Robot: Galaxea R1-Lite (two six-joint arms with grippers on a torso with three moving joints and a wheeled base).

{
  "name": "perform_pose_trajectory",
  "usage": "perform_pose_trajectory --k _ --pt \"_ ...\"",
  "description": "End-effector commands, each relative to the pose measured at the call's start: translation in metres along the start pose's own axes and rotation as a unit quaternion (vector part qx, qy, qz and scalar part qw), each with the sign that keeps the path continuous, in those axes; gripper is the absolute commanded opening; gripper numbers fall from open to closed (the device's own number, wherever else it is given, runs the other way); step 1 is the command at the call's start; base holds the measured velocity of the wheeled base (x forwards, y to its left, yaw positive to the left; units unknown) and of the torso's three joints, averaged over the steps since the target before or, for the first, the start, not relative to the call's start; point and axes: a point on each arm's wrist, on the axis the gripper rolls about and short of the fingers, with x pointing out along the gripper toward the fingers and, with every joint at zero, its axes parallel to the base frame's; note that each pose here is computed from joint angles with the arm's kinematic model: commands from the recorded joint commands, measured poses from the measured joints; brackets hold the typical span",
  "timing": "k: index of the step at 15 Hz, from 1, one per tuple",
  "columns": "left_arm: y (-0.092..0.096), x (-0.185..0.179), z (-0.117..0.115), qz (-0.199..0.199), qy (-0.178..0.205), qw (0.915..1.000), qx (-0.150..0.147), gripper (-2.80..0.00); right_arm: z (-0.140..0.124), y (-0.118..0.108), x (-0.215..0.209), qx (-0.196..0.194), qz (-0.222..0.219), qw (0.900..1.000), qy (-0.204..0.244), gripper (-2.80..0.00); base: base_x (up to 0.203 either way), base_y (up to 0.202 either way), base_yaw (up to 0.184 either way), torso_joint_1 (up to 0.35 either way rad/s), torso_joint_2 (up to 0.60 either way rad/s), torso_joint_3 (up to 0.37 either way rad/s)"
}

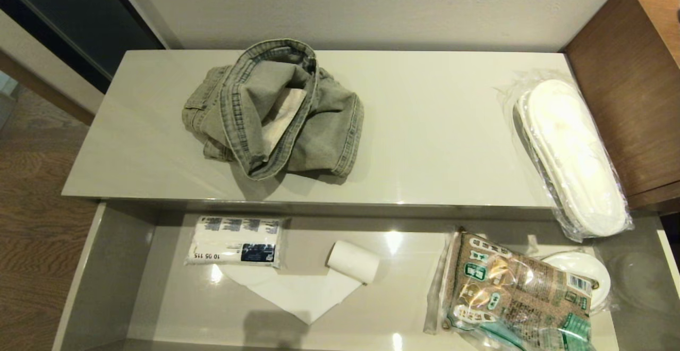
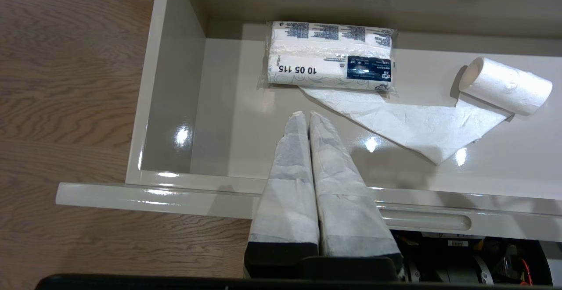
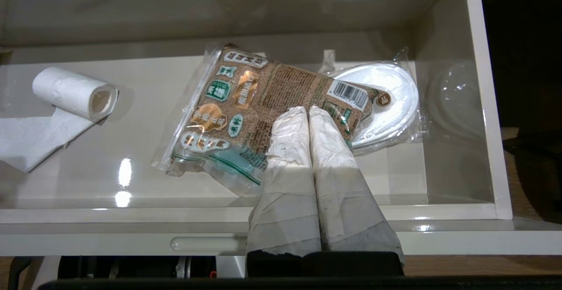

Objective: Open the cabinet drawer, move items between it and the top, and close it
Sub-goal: Close the drawer

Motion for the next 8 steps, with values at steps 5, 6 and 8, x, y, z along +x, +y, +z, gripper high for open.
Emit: perform_pose_trajectory --k 5,6,8 --pt "0.0 0.0001 -0.0004 0.001 0.001 1.0 0.0 -2.8 -0.0001 0.0 -0.0001 0.0 0.0 1.0 0.0 -2.8 0.0 0.0 0.0 0.0 0.0 0.0" --pt "0.0 0.0001 -0.0004 0.001 0.001 1.0 0.0 -2.8 -0.0001 0.0 -0.0001 0.0 -0.001 1.0 0.0 -2.8 0.0 0.0 0.0 0.0 0.0 0.0" --pt "0.0 0.0001 -0.0004 0.001 0.001 1.0 0.0 -2.8 -0.0001 0.0 -0.0001 0.0 0.0 1.0 0.0 -2.8 0.0 0.0 0.0 0.0 0.0 0.0"
